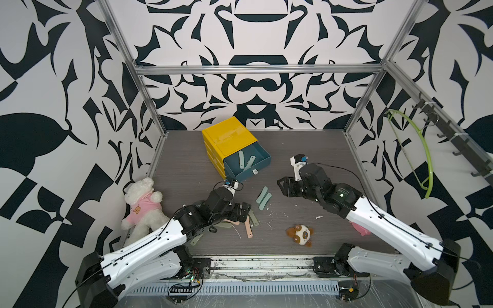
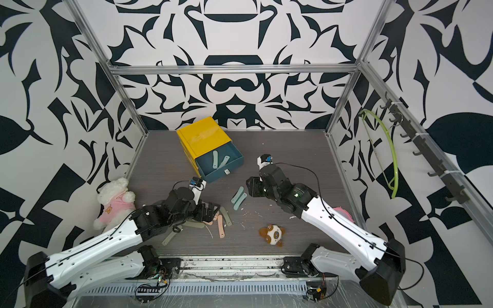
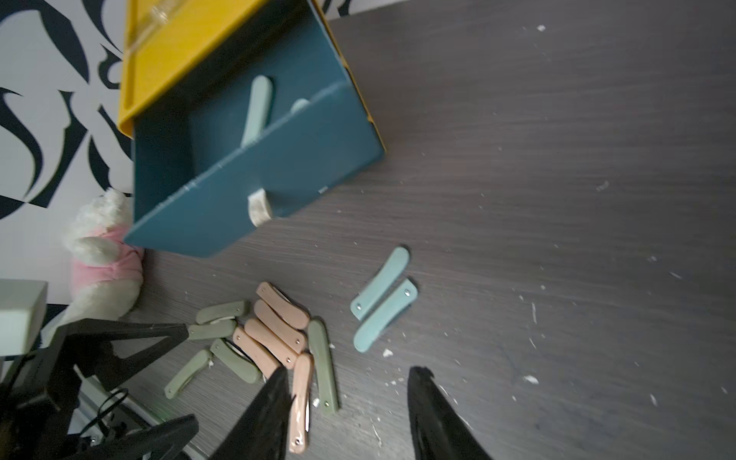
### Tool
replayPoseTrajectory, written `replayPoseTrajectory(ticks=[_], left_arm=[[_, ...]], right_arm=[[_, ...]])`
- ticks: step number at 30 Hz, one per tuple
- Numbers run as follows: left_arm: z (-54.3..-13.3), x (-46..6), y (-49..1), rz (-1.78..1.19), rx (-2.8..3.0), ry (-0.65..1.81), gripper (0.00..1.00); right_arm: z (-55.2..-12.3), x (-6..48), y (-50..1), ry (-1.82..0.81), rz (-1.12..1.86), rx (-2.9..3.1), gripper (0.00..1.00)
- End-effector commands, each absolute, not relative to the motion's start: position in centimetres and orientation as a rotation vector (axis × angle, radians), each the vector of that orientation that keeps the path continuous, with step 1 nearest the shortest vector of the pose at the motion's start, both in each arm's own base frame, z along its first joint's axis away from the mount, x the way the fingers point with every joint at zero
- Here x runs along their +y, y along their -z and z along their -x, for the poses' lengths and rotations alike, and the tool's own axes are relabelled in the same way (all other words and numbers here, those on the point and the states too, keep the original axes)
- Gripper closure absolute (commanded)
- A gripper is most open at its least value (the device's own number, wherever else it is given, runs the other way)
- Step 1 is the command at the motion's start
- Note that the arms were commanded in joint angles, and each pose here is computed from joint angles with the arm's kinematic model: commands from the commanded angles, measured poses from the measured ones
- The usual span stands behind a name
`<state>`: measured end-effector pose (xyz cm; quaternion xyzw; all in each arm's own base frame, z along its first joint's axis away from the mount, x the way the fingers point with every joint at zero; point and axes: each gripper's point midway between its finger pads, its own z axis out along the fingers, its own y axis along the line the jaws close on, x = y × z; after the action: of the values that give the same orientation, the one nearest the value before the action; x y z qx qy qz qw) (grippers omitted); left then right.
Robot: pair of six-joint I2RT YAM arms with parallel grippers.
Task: Place the fruit knives into the drawer by color
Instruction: Pick up the fruit knife from the center of the board.
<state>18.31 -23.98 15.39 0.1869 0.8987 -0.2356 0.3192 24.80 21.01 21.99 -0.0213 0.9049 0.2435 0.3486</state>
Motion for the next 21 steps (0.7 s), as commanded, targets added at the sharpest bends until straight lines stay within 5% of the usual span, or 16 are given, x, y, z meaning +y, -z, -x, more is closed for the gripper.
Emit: replayPoseTrajectory(ticks=[1,10,21], left_arm=[[-17.8,-26.8,-15.8,-0.622,2.329,0.592,0.01],[-16.9,-34.0,-9.7,-0.854,2.457,0.502,0.12],[-20.6,-37.1,-5.9,-0.903,2.505,0.346,0.27]], right_arm=[[-24.1,18.8,-22.0,-0.6,-0.052,2.31,0.5],[-22.8,15.0,-22.3,-0.527,-0.153,2.248,0.5],[-21.4,12.8,-23.0,-0.51,-0.176,2.202,0.5]])
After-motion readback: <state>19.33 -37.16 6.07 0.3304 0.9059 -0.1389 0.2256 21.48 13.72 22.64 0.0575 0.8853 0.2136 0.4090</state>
